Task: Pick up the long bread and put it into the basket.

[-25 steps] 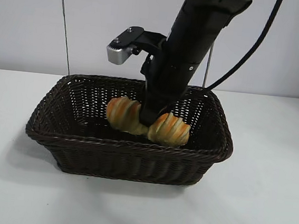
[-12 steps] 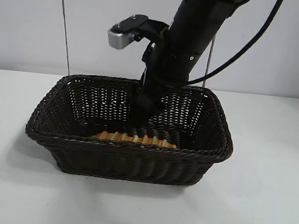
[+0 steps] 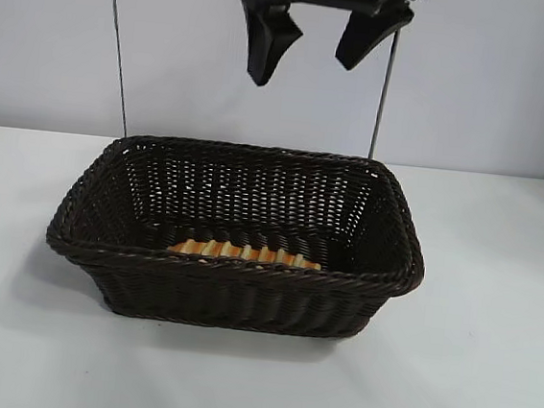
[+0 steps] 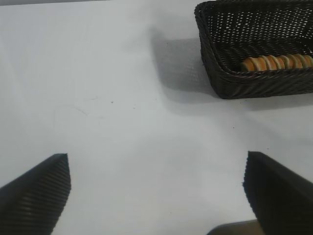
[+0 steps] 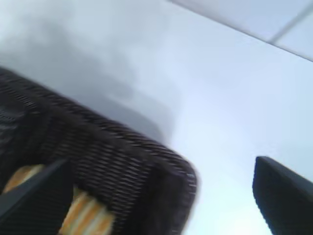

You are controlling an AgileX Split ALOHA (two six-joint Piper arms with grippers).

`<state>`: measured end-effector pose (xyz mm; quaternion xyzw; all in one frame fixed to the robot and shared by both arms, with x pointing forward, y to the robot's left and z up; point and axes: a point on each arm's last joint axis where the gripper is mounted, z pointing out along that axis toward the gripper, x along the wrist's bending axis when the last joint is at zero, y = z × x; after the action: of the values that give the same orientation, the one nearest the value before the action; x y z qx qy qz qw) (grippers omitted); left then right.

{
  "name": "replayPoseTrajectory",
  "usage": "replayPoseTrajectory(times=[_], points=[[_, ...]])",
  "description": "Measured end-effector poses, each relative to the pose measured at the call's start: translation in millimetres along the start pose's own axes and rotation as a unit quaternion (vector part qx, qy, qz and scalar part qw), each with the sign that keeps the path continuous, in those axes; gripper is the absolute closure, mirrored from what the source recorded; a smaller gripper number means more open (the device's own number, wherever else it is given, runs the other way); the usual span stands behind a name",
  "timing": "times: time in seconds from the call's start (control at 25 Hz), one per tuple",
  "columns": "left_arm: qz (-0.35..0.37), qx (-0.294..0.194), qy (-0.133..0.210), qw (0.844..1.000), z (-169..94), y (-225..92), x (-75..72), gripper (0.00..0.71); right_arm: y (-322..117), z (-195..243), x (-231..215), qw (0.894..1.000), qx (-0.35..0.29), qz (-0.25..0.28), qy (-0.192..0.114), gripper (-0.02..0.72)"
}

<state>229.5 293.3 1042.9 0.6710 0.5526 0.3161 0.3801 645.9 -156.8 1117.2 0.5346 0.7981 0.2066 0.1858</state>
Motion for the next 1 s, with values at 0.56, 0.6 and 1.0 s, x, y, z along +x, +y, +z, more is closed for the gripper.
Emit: replayPoseTrajectory(times=[0.56, 0.6, 1.0], points=[[0.000, 0.000, 0.000, 1.000, 0.0, 0.0, 0.0, 0.018, -59.8, -16.7, -196.4, 0.972, 0.045, 0.201, -0.117, 0.009], [0.000, 0.000, 0.000, 1.000, 0.0, 0.0, 0.0, 0.018, -64.7, -18.7, -204.5, 0.969, 0.047, 0.213, -0.118, 0.009], [0.000, 0.000, 0.000, 1.000, 0.0, 0.0, 0.0, 0.018, -75.9, -66.9, -211.0, 0.962, 0.030, 0.249, -0.111, 0.009]])
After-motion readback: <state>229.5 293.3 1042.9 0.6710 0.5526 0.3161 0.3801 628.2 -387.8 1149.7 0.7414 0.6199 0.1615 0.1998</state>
